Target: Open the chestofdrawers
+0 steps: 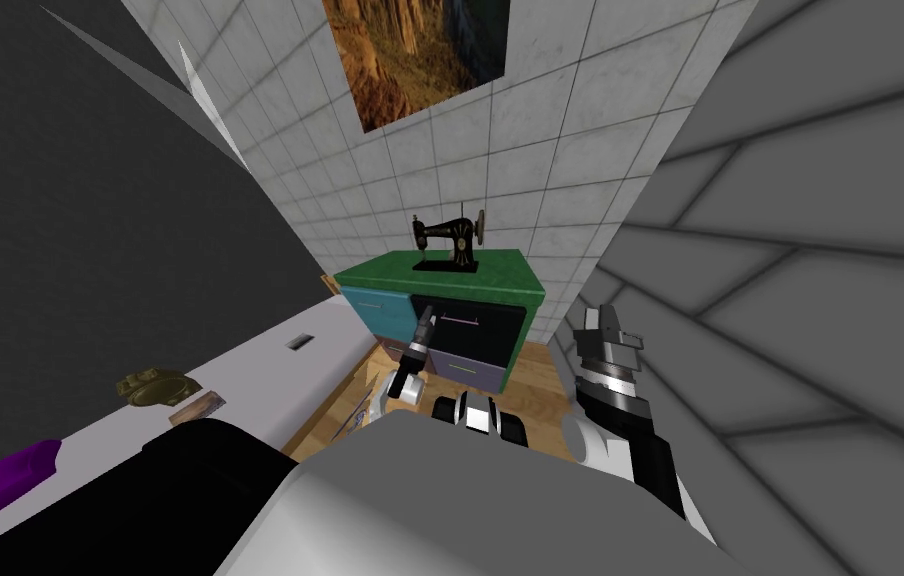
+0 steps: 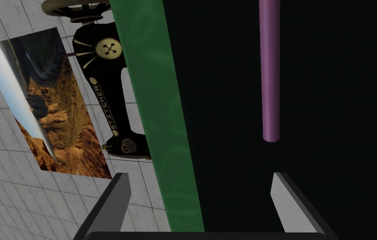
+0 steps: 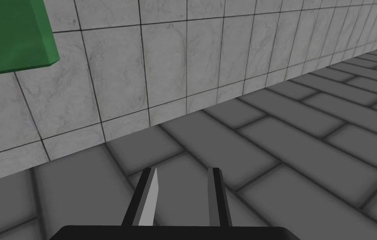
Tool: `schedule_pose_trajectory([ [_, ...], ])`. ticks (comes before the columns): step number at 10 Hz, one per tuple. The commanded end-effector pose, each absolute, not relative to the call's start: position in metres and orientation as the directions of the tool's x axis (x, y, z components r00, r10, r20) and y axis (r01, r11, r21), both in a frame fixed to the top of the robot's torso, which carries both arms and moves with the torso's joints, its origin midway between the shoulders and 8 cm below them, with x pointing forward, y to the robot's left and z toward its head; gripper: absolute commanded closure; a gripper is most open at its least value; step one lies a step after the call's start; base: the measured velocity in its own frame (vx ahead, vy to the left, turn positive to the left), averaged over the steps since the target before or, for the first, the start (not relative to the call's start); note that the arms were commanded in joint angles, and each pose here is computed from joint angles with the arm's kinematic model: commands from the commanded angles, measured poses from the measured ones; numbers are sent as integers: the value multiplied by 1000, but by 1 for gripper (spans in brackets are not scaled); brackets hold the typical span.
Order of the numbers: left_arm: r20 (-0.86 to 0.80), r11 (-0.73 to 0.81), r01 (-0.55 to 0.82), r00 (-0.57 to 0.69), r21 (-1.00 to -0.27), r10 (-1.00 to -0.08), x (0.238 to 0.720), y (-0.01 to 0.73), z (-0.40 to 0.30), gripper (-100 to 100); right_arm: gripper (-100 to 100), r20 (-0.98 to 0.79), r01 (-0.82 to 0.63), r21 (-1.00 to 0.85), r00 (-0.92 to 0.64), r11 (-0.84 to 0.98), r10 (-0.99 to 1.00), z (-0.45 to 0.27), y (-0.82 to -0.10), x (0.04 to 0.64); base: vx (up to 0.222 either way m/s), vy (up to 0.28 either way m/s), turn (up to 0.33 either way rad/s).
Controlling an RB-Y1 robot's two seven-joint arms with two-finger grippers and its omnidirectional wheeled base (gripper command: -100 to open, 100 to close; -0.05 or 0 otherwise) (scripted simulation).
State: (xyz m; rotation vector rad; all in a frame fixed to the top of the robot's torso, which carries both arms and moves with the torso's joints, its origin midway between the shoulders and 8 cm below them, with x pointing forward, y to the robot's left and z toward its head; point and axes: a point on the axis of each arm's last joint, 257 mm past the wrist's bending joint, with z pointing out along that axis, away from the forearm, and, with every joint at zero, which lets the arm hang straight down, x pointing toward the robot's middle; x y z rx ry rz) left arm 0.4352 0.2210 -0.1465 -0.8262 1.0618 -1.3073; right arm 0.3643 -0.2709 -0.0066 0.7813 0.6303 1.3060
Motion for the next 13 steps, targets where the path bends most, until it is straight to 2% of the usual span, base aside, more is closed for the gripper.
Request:
schedule_pose_trajectory([
  [1, -130, 110, 280, -56, -954, -990, 441, 217, -175, -100, 0, 23, -595, 799, 166, 81, 986, -7, -271, 364, -39, -16, -27],
  [4, -92, 78, 202, -61, -976, -994, 448, 205, -210, -100, 0, 23, -595, 799, 166, 81, 986, -7, -271, 364, -48, -17, -41],
  [8, -103, 87, 220, -59, -972, -993, 447, 208, -196, -100, 0, 23, -595, 800, 166, 81, 986, -7, -271, 364, 40, -7, -10],
  [9, -102, 87, 218, -60, -972, -993, 446, 207, -204, 100, 0, 23, -595, 800, 166, 81, 986, -7, -271, 364, -47, 1, 21],
  [10, -102, 87, 216, -60, -973, -993, 447, 207, -201, 100, 0, 23, -595, 799, 166, 81, 986, -7, -271, 364, -31, 1, 15],
  [11, -128, 109, 227, -70, -968, -989, 446, 209, -197, -100, 0, 23, -595, 799, 166, 81, 986, -7, -271, 364, -18, -13, -5],
  [13, -119, 99, 216, -80, -971, -990, 446, 206, -192, -100, 0, 23, -595, 799, 166, 81, 986, -7, -271, 364, -30, -81, -13],
])
